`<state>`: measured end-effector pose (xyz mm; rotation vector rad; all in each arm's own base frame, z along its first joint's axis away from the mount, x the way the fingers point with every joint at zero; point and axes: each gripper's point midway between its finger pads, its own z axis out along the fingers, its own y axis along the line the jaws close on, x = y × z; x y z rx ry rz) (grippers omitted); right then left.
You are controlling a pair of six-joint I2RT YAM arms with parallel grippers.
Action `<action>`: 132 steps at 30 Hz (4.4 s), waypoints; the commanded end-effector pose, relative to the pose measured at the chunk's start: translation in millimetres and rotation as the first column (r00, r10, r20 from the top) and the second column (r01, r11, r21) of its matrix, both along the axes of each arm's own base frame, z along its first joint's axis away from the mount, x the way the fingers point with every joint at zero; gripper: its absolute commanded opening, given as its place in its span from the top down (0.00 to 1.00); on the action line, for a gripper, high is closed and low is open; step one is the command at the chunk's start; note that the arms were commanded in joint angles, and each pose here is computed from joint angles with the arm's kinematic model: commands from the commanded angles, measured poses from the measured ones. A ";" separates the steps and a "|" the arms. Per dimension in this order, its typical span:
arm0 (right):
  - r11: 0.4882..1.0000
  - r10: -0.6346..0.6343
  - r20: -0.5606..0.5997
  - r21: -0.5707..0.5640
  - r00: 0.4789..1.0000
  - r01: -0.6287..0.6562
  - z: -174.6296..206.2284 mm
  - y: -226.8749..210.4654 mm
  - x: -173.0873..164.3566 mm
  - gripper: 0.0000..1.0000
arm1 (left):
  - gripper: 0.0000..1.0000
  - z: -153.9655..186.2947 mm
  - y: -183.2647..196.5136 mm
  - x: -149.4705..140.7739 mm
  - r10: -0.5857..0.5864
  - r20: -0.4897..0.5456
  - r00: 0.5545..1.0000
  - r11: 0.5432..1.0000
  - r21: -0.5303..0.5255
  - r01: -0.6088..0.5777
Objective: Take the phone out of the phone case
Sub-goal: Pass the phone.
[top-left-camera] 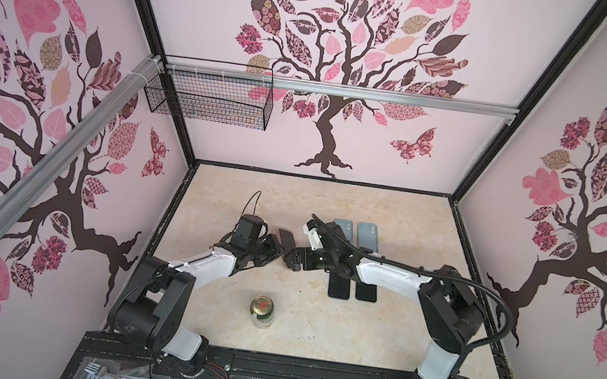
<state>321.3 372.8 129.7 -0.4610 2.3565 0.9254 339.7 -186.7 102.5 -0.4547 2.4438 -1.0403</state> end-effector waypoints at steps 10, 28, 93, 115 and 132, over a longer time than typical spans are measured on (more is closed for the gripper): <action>0.973 -0.202 0.514 0.010 0.834 0.230 149.8 -93.9 11.1 0.00 | 1.00 142.0 -10.4 12.3 -0.255 0.354 0.900 0.963 0.179 0.202; 0.817 0.147 0.519 0.416 0.842 -0.399 247.7 -105.1 -57.7 0.04 | 1.00 246.9 -48.0 -100.5 -0.552 0.700 0.453 0.736 0.154 0.660; 0.609 0.057 0.566 0.633 0.823 -0.477 348.9 -109.6 -99.1 1.00 | 0.65 270.3 -62.9 -140.3 -0.532 0.780 0.330 0.606 0.078 0.792; 0.584 0.045 0.519 0.680 0.853 -0.444 341.8 -108.6 -91.2 1.00 | 0.85 273.2 -72.0 -142.5 -0.519 0.792 0.322 0.606 0.075 0.792; 0.818 -0.050 0.565 0.497 0.824 -0.291 308.3 -120.1 -69.6 0.16 | 1.00 260.5 -64.5 -131.6 -0.579 0.727 0.370 0.677 0.177 0.714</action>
